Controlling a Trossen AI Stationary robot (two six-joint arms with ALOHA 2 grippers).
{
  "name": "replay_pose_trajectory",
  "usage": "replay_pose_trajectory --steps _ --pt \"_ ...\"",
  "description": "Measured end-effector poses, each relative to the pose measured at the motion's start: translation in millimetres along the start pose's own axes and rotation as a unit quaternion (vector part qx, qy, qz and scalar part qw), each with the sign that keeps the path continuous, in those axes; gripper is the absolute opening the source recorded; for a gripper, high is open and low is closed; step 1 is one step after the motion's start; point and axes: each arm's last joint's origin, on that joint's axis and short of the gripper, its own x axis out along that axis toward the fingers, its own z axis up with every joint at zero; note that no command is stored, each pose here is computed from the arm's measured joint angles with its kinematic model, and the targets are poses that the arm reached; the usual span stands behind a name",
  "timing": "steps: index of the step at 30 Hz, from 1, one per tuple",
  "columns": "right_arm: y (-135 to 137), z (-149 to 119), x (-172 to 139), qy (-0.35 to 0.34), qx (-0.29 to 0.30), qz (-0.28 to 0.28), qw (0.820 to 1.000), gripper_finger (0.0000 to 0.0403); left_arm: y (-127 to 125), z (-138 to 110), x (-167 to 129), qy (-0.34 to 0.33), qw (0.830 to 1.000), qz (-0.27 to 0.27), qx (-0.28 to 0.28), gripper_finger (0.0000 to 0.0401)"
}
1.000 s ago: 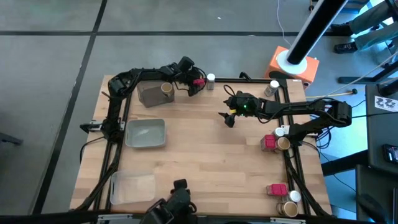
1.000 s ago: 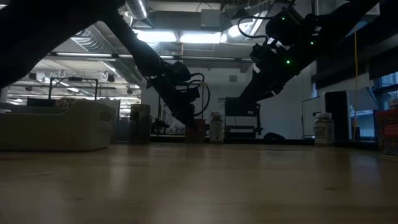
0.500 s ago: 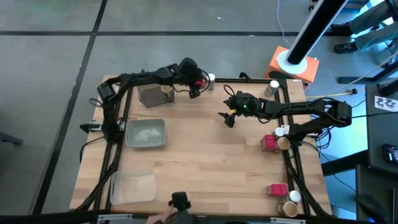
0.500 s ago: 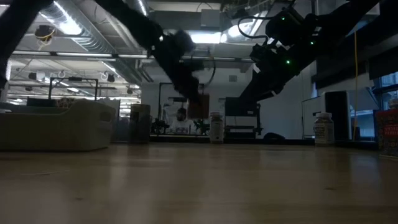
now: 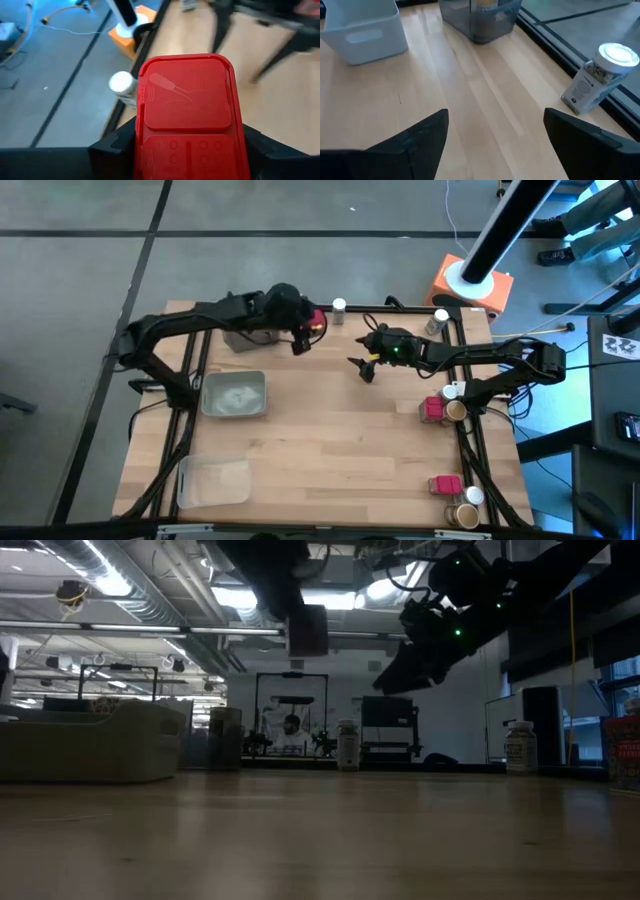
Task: Sort spices by type
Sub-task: Put the top left red seasoning can into the gray bin
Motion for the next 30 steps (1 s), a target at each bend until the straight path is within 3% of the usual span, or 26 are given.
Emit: replay_pose_trajectory --steps 12,20,30 --pt "-0.1 2.2 0.0 -0.011 0.001 0.001 1.0 0.0326 -59.8 -13.8 -57.4 0.063 0.997 -0.036 -0.037 0.0195" --pt "-0.1 2.0 0.0 -0.01 0.001 0.002 1.0 0.0326 -99.5 -30.5 -79.6 0.115 0.992 -0.014 -0.058 0.0195" --pt "-0.1 1.8 0.0 -0.009 0.001 0.002 1.0 0.0326 -142.0 -55.0 -115.7 0.123 0.987 0.047 -0.092 0.0196"
